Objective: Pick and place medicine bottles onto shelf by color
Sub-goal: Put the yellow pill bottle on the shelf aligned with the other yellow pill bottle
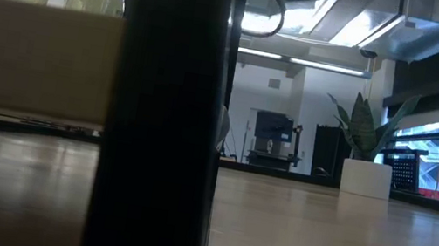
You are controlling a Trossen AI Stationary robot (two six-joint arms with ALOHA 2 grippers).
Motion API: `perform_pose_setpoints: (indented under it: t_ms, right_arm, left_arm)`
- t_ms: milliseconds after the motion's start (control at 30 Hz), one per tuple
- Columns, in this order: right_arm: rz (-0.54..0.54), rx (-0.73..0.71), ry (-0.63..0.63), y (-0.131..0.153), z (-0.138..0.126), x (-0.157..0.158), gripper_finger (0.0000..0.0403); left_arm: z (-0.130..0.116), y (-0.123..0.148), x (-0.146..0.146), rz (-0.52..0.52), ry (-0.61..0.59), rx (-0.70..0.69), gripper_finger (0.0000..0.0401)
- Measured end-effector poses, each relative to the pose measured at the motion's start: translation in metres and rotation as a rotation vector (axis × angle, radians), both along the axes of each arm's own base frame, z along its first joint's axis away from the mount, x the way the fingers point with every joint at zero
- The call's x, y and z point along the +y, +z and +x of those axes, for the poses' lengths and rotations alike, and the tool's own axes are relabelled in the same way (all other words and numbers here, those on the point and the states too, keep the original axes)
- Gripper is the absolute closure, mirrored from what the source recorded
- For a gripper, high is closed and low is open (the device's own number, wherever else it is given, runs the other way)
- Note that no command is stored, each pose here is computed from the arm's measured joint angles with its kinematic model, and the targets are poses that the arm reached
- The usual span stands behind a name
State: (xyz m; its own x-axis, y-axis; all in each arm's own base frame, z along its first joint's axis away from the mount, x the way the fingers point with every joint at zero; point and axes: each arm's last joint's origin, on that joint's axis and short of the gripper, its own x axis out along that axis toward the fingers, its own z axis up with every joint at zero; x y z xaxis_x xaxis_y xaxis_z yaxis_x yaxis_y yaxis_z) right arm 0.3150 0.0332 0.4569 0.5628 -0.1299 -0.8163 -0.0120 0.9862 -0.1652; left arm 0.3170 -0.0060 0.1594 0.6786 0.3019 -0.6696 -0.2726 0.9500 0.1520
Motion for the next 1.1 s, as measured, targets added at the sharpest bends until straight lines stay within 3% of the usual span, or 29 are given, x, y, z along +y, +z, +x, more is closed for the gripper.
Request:
perform_pose_setpoints:
  t_ms: [833,1100]
  right_arm:
    - [-0.002,0.000,0.002,0.000,0.000,0.000,0.0155]
    - [-0.002,0.000,0.002,0.000,0.000,0.000,0.0155]
  left_arm:
    - [0.012,-0.014,0.001,0.037,-0.052,-0.031,0.0160]
    - [0.012,-0.015,0.002,0.037,-0.049,-0.023,0.0203]
